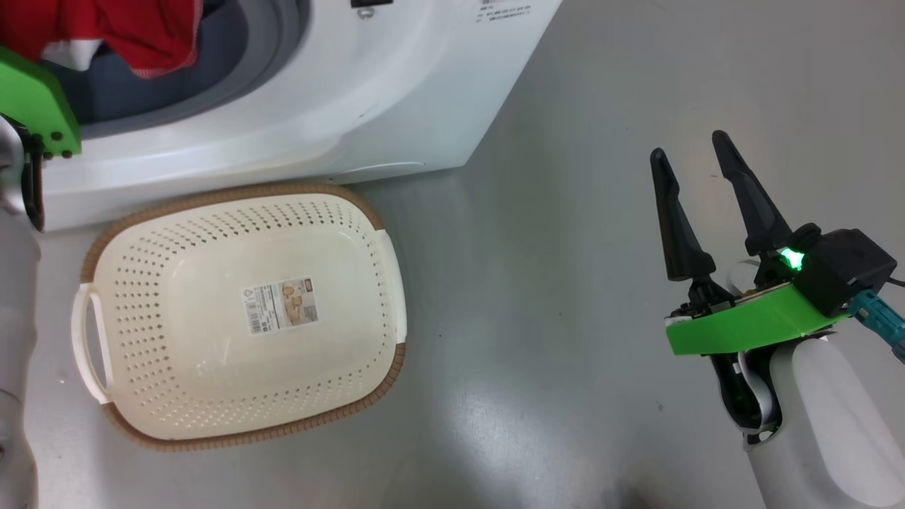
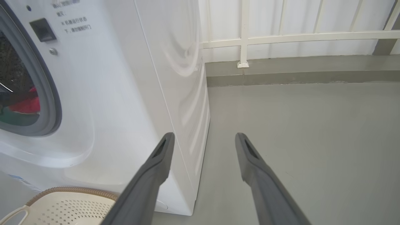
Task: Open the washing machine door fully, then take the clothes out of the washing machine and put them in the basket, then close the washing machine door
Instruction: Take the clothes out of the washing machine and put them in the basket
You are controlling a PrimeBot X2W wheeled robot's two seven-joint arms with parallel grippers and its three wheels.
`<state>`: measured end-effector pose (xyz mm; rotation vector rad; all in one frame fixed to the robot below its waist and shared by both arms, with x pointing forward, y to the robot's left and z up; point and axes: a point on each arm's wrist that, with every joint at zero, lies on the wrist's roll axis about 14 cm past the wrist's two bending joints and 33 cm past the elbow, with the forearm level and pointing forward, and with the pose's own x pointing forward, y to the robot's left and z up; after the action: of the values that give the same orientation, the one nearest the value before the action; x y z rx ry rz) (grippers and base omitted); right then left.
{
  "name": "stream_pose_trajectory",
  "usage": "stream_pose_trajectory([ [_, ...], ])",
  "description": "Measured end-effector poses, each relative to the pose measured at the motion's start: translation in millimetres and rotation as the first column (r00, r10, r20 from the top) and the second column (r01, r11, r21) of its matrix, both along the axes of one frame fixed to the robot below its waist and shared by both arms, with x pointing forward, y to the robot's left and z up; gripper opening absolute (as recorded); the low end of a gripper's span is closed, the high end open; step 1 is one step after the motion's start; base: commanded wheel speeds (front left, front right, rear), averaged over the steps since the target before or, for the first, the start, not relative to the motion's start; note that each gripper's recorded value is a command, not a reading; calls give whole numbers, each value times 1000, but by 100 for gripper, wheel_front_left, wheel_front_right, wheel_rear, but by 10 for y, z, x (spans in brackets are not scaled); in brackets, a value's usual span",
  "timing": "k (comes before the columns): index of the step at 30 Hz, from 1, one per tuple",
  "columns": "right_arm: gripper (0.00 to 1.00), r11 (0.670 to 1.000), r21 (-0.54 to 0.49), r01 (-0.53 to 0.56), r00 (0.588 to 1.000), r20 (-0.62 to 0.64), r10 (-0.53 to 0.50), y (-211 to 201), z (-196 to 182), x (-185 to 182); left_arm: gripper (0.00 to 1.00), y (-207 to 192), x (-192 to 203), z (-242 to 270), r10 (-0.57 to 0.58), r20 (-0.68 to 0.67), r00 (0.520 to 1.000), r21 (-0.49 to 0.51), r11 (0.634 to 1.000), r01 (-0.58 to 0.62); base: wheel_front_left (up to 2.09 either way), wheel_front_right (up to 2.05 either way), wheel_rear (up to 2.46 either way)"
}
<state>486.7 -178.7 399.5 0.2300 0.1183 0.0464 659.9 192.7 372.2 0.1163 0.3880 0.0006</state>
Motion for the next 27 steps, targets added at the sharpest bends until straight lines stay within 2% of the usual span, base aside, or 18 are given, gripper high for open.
stream_pose_trajectory([
  [13,100,1000,12,-4,999,44,3,30,242,-55,0,38,-73,458,59,133,989,-134,990,-42,0,0,0],
  [18,100,1000,14,-10,997,75,9,55,388,-76,0,50,-124,809,70,245,967,-177,984,-26,0,0,0],
  [27,100,999,22,-33,994,102,31,143,571,-217,0,95,-539,1155,101,369,924,-230,973,-15,0,0,0],
])
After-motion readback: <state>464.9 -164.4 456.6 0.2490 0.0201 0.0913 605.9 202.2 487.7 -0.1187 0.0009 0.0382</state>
